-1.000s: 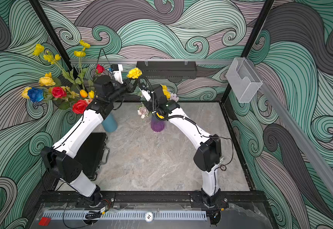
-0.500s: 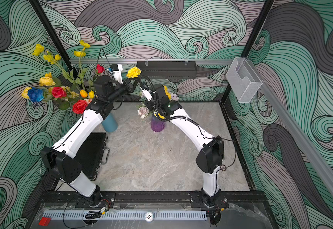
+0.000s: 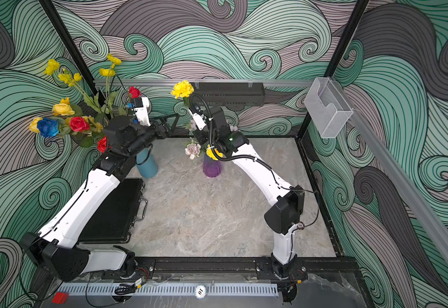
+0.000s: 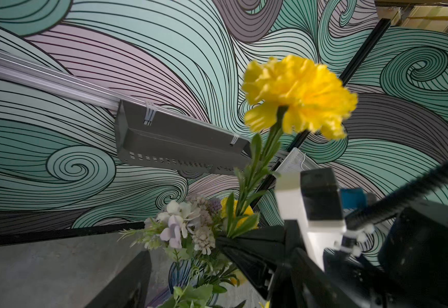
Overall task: Pick out yellow flowers from the vase
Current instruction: Pick up the flower from the vase.
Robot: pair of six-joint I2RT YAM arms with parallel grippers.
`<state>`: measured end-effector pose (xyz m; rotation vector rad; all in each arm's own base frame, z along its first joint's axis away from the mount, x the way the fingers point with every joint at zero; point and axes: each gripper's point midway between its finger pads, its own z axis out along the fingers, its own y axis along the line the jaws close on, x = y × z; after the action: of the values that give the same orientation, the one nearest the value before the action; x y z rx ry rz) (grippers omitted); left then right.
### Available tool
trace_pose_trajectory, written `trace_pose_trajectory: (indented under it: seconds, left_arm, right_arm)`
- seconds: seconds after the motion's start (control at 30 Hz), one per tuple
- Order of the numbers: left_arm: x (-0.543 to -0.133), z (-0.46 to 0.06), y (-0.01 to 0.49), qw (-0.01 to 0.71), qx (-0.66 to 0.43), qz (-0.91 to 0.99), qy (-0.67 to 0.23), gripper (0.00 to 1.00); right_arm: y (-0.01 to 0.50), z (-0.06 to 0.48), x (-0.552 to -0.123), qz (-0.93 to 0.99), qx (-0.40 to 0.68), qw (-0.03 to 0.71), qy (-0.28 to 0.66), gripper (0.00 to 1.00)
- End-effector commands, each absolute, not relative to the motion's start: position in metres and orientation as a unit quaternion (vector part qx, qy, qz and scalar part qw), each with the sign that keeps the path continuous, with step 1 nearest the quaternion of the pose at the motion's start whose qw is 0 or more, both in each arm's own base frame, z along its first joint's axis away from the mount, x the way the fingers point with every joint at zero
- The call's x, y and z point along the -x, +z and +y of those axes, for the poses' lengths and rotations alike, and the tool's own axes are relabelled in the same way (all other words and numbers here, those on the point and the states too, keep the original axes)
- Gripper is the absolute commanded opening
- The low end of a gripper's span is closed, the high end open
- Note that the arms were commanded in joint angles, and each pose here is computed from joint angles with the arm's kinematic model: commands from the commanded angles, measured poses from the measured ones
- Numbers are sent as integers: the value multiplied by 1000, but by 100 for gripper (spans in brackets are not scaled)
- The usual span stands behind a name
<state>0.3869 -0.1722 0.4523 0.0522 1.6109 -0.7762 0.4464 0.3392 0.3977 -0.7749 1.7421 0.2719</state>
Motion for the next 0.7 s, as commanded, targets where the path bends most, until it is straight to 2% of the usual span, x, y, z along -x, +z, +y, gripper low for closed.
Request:
trace_pose_trajectory:
  seconds: [0.0,0.17,0.37,0.53,0.67]
  left_arm:
    - [-380,-156,440,645,-10,701,-303,84]
    - [-373,-134,406,657,46,695,-289,89]
    - [-371,-125,364,631,75,723,-272,92]
    - [-367,-118,333,614,95,740,-257,94]
    - [-360,-111,311,606,105,753,-233,96]
  right_arm:
    - [430,337,-436,732,318,584,150,0]
    - [476,333,-420,713,300,605,188,0]
    - [527,308,-396,693,266,636,212,0]
    - [547,267,-372,698,223,644,218,0]
    - [540,230,-354,716,185,641,206,0]
